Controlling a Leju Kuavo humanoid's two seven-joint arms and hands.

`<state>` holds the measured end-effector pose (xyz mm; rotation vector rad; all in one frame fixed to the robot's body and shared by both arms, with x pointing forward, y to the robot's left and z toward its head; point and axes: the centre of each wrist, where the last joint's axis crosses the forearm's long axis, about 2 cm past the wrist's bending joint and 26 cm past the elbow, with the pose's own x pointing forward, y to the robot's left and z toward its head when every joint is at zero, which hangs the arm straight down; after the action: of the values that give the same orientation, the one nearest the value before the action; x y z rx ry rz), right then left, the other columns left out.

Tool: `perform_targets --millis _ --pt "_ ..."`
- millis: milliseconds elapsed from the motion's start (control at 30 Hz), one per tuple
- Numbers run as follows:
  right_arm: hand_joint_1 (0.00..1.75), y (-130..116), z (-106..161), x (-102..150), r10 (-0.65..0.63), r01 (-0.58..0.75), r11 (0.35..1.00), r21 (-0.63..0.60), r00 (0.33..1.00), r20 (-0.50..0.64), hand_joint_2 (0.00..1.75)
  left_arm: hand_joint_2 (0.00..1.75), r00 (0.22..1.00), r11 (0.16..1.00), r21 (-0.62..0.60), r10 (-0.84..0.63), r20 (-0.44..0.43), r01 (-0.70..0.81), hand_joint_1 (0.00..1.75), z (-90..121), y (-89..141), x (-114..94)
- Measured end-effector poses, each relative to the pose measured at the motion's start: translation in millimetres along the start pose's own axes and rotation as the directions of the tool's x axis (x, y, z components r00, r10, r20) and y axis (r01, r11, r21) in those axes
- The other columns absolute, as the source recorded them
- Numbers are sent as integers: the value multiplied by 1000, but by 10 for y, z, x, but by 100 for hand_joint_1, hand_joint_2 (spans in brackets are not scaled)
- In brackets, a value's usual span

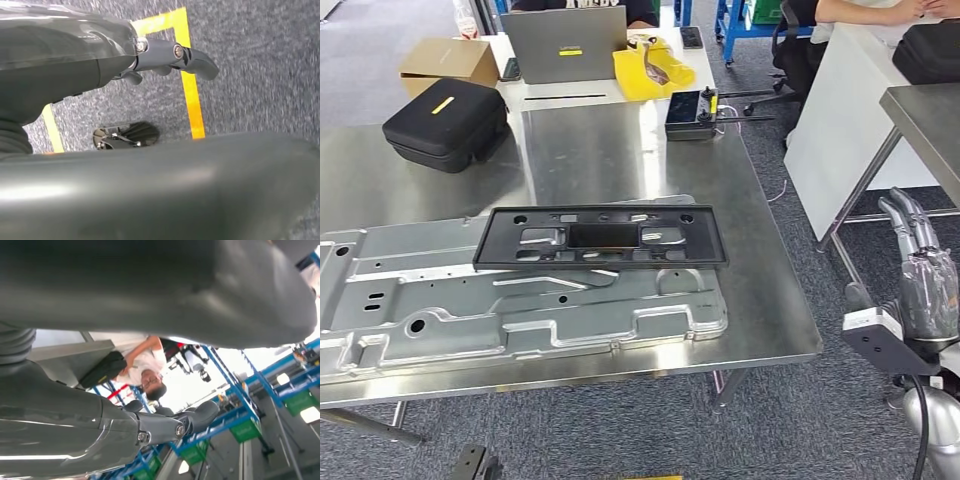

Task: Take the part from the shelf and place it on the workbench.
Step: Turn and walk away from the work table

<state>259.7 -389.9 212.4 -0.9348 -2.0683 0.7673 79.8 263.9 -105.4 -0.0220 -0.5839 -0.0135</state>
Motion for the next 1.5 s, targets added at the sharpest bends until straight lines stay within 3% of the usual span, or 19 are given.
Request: perform_targets --millis 933,1500 --pt "0 167 619 262 -115 109 991 -76 990 -78 0 0 1000 999 29 29 0 -29 0 35 64 -85" --pt "0 250 865 381 -171 160 982 -96 977 -125 0 0 999 998 49 45 6 -45 0 40 121 -99"
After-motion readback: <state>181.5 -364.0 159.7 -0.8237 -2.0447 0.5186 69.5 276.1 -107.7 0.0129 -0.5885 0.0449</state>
